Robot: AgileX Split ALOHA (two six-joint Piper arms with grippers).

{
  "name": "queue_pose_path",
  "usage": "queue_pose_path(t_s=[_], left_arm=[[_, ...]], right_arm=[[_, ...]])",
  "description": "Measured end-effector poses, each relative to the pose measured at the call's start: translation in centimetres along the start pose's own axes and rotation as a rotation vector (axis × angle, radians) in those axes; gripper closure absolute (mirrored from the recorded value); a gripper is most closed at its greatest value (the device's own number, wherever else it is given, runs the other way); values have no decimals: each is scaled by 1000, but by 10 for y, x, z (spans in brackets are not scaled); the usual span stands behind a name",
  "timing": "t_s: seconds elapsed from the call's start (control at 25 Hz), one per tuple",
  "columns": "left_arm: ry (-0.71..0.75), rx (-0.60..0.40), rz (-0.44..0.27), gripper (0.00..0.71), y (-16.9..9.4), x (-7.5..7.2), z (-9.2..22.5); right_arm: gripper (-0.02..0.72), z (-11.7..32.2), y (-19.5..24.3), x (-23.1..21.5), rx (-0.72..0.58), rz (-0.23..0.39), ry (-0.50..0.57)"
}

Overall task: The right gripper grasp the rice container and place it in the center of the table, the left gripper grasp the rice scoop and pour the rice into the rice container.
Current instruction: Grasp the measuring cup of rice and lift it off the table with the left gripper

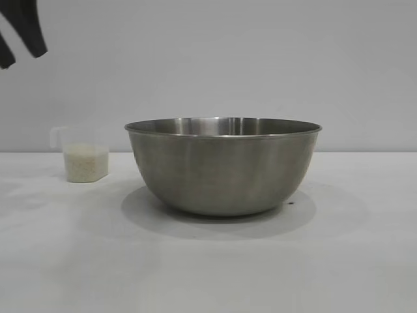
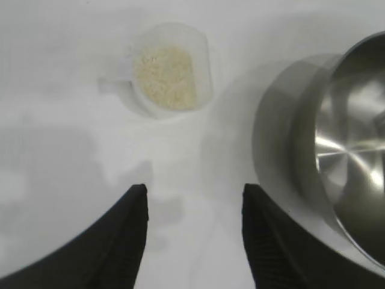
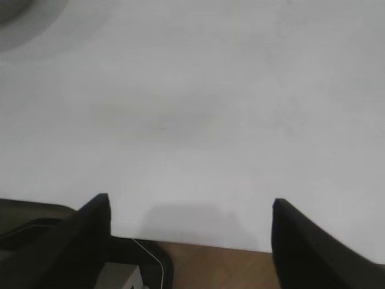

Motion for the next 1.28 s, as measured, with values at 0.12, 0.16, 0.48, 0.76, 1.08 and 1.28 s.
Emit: queue_pose_path(t_s=[0.12, 0.16, 0.48, 0.76, 1.08, 1.28], left_arm=[[5, -10, -24, 397, 3, 2, 14], [4, -16, -36, 397, 5, 4, 19], [54, -107, -150, 397, 25, 19, 45], [106, -195, -272, 397, 33, 32, 62], [212, -348, -353, 397, 41, 14, 60], [208, -410, -335, 397, 62, 12, 65]], right_arm=[[199, 0, 0, 0, 0, 0, 0], [199, 0, 0, 0, 0, 0, 0], [199, 0, 0, 0, 0, 0, 0], [199, 0, 0, 0, 0, 0, 0], [199, 0, 0, 0, 0, 0, 0], [199, 0, 0, 0, 0, 0, 0]])
Point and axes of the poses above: a point on each arm's last joint axis where the gripper is mounted, y pointing out along that axis toward the gripper, x along the wrist's bending axis when the last joint is at zero, z = x × y, the point moved 3 cm from there along y, pointing out along that axis toward the gripper, and after that the axes turned 7 degrees about y, right-handed, at the moved point
